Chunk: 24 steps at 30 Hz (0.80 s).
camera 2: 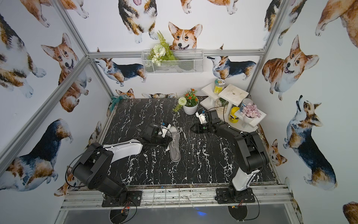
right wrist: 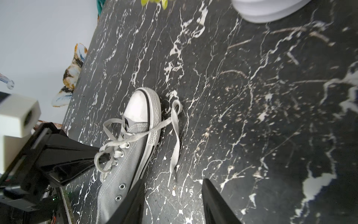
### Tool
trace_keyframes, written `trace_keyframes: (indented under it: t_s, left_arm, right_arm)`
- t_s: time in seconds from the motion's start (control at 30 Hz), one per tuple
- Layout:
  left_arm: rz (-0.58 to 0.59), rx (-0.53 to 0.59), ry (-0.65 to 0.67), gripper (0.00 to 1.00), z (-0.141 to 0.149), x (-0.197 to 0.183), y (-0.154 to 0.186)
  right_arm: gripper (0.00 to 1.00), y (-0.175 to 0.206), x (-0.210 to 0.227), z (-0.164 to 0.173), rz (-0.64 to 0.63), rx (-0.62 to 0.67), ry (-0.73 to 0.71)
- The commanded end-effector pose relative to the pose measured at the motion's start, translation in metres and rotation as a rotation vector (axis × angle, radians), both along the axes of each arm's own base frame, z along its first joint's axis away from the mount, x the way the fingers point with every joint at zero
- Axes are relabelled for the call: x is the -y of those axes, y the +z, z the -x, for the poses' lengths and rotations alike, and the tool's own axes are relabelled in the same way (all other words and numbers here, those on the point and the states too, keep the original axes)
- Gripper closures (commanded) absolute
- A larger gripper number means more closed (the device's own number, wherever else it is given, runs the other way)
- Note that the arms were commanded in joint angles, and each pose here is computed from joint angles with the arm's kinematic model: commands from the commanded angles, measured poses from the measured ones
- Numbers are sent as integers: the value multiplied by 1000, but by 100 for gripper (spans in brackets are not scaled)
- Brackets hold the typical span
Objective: Tie the shoes
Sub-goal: Cross the shoelace with the shoelace.
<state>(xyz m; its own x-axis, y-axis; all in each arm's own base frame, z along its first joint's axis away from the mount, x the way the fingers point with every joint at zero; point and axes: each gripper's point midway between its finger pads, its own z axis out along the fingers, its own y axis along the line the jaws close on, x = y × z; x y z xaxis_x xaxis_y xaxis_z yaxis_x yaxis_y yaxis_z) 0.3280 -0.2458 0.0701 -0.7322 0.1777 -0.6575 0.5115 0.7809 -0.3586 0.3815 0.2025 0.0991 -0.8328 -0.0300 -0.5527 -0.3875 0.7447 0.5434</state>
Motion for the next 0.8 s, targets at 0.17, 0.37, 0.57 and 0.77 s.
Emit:
trace_keyframes:
  t_s: [0.17,0.37,0.57,0.77]
  left_arm:
    - [14,13,-2,100,-4,3,7]
    - [15,12,-5,100,-3,4,7]
    - [17,7,-4,100,-3,4,6]
    - [20,5,-5,100,-3,5,6]
  right_arm:
    - [58,-26,-17,-14,111,25,-18]
    - [59,-44,-29,-22,186,22,29]
    - [59,-58,-40,-23,223,2,79]
    - [62,-67,-44,-23,250,-9,100]
